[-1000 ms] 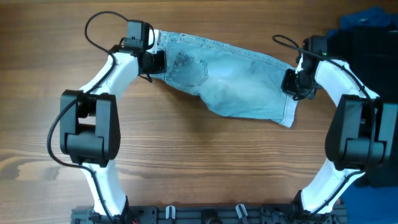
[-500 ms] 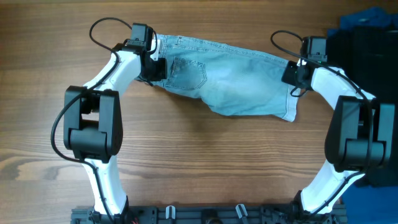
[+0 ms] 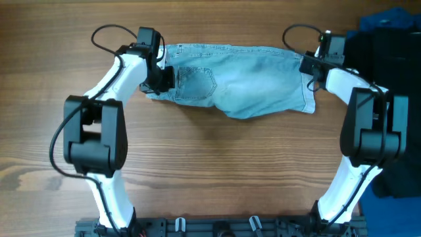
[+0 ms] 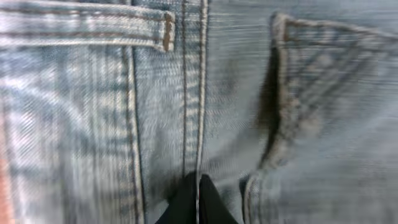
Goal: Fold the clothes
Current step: 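Grasp the shorts' top corners with left and right grippers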
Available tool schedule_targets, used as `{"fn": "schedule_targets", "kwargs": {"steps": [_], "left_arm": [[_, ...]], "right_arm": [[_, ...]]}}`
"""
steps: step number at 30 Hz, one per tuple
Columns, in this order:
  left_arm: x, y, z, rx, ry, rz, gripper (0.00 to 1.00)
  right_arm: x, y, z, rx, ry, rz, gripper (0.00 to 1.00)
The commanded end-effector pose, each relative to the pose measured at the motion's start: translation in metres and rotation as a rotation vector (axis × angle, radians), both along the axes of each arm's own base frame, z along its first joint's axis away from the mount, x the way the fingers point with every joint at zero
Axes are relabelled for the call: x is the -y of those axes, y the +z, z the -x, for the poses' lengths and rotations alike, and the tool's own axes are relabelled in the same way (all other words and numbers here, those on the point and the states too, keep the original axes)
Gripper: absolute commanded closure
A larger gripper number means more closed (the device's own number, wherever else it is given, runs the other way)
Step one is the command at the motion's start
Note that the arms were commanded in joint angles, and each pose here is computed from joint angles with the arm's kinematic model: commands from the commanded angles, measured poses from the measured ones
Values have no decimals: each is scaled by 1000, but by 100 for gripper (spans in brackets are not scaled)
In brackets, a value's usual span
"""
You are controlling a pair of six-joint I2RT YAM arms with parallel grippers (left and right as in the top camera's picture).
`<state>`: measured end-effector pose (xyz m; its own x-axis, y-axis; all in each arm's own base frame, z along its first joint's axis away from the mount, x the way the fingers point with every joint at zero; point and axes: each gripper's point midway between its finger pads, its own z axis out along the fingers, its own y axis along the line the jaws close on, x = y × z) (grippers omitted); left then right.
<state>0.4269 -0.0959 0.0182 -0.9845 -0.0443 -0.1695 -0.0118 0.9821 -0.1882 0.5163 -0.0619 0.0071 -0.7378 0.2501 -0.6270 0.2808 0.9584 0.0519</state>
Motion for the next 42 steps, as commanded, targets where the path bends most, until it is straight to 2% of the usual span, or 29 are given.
{"fn": "schedule_targets", "kwargs": {"steps": [1, 2, 3, 4, 5, 6, 8, 11, 15, 16, 24, 25, 27, 29, 30, 31, 32, 35, 37, 42], "left_arm": [[-2, 73, -26, 232, 21, 30, 95], [-1, 90, -33, 289, 22, 40, 88], [0, 133, -43, 423, 22, 61, 76], [-2, 154, -47, 485, 29, 67, 60], [-5, 167, -49, 526, 29, 65, 38], [-10, 180, -49, 560, 24, 60, 13], [-16, 185, -47, 566, 33, 56, 0], [-38, 183, -51, 569, 82, 9, 0], [-57, 169, -52, 531, 122, -5, 0], [-61, 165, -52, 518, 131, -10, 0], [-79, 160, -49, 494, 167, -22, 0], [-79, 159, -48, 489, 167, -22, 0], [-79, 159, -48, 488, 167, -22, 0], [-80, 159, -48, 488, 169, -25, 2], [-80, 158, -48, 485, 169, -24, 11], [-80, 156, -48, 477, 191, -15, 15], [-80, 152, -49, 461, 227, 1, 16], [-78, 119, -58, 395, 302, 36, 11], [-71, 82, -67, 343, 286, 67, 11], [-52, 42, -81, 302, 266, 181, 13]], "right_arm": [[-8, 44, -23, 47, 60, -21, 70], [-8, 65, -25, 49, 72, -11, 66], [-8, 98, -22, 36, 78, -8, 62], [-8, 113, -19, 26, 79, -9, 60], [-10, 123, -14, 9, 103, 2, 58], [-18, 125, -6, -33, 209, 24, 51], [-29, 112, 4, -90, 308, 13, 50], [-32, 87, 8, -147, 317, -20, 58], [-30, 46, 5, -204, 299, -43, 57], [-28, 37, 2, -208, 286, -52, 51], [-17, -3, 4, -264, 189, -84, 52], [-18, -10, 6, -277, 166, -101, 57], [-18, -12, 6, -280, 149, -116, 80], [-18, -10, 6, -276, 149, -115, 92], [-18, -11, 7, -280, 149, -116, 96], [-18, -11, 8, -284, 149, -117, 96], [-19, -11, 8, -287, 149, -117, 95], [-19, -11, 9, -291, 148, -118, 96], [-19, -11, 10, -294, 148, -119, 96], [-19, -12, 11, -299, 148, -120, 96]]}}
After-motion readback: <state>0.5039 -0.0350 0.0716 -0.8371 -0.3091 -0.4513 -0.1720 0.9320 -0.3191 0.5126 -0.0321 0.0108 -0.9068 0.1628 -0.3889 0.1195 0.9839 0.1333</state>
